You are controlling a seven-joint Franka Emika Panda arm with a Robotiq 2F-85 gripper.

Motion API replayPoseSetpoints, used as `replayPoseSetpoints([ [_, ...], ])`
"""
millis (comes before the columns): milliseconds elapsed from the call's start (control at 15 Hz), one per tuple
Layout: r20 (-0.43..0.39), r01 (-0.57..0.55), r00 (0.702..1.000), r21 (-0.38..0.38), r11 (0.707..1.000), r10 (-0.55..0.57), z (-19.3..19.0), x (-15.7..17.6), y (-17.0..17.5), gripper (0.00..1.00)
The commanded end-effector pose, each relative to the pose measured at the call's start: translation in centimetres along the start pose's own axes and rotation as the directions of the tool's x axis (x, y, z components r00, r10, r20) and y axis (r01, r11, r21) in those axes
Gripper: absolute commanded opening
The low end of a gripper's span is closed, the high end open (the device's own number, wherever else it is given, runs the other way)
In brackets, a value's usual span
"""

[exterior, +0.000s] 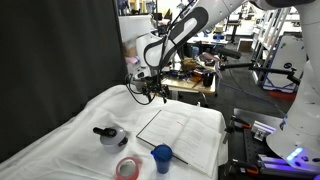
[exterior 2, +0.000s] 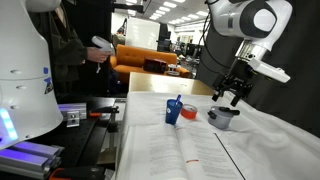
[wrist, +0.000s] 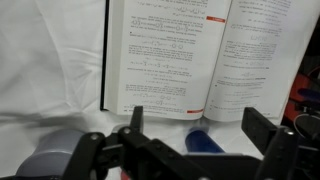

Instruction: Take the marker out of the cup and put it on the book

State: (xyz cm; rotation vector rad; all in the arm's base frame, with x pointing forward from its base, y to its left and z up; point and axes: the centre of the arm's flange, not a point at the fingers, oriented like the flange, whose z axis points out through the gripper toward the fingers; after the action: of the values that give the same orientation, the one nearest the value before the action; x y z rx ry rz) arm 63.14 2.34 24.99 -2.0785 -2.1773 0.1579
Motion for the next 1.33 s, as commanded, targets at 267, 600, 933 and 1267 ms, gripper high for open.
replayPoseSetpoints([
  [267, 0.000, 0.000, 1.000, 0.001, 1.000, 0.000, 0.01, 0.00, -0.01, 1.00],
  [600, 0.000, 0.000, 1.000, 0.001, 1.000, 0.000, 0.01, -0.01, -0.01, 1.00],
  [933, 0.000, 0.000, 1.000, 0.001, 1.000, 0.000, 0.01, 0.00, -0.01, 1.00],
  [1267, 0.000, 0.000, 1.000, 0.001, 1.000, 0.000, 0.01, 0.00, -0.01, 1.00],
])
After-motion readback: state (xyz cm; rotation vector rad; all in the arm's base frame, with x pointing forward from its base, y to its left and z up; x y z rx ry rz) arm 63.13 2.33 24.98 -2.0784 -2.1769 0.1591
